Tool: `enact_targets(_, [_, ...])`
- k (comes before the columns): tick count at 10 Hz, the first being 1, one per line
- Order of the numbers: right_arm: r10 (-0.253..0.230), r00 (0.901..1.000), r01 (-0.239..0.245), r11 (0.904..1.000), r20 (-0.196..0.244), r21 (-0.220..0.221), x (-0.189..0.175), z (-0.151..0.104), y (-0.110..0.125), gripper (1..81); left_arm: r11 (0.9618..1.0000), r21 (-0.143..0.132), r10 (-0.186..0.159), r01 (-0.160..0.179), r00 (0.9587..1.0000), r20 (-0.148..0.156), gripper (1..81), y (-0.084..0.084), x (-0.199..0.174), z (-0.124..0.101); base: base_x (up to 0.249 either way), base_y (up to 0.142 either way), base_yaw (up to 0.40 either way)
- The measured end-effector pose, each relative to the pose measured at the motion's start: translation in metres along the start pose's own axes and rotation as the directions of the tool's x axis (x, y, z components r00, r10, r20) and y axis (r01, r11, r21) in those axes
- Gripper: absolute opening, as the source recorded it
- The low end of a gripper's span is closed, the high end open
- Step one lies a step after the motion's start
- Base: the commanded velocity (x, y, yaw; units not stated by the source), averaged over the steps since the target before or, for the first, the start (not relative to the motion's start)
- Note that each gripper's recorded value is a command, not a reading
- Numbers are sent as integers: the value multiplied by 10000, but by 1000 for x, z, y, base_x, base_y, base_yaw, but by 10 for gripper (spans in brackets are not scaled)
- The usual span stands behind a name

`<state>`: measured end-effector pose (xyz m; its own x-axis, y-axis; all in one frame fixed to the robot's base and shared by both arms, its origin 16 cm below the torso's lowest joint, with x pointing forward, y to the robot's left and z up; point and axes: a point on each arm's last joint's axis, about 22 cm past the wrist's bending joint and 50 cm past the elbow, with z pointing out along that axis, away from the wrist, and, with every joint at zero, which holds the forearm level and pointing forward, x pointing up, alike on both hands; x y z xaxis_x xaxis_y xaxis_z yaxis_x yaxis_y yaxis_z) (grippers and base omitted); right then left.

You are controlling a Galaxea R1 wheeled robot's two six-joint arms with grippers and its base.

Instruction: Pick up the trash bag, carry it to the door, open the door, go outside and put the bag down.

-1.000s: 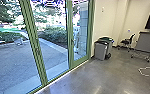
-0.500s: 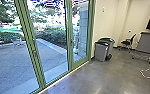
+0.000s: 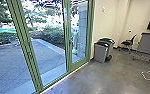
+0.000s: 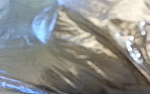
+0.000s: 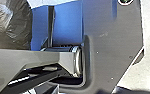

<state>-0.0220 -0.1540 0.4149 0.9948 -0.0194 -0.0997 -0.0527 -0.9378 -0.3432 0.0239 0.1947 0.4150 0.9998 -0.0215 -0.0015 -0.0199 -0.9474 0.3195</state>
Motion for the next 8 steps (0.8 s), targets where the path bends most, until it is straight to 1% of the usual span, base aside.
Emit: enact_targets(8, [2, 10000, -2, 10000, 4, -4, 0, 0, 0, 811, 10000, -3, 0, 0, 10000, 4, 10, 0, 0, 0, 173, -76, 0])
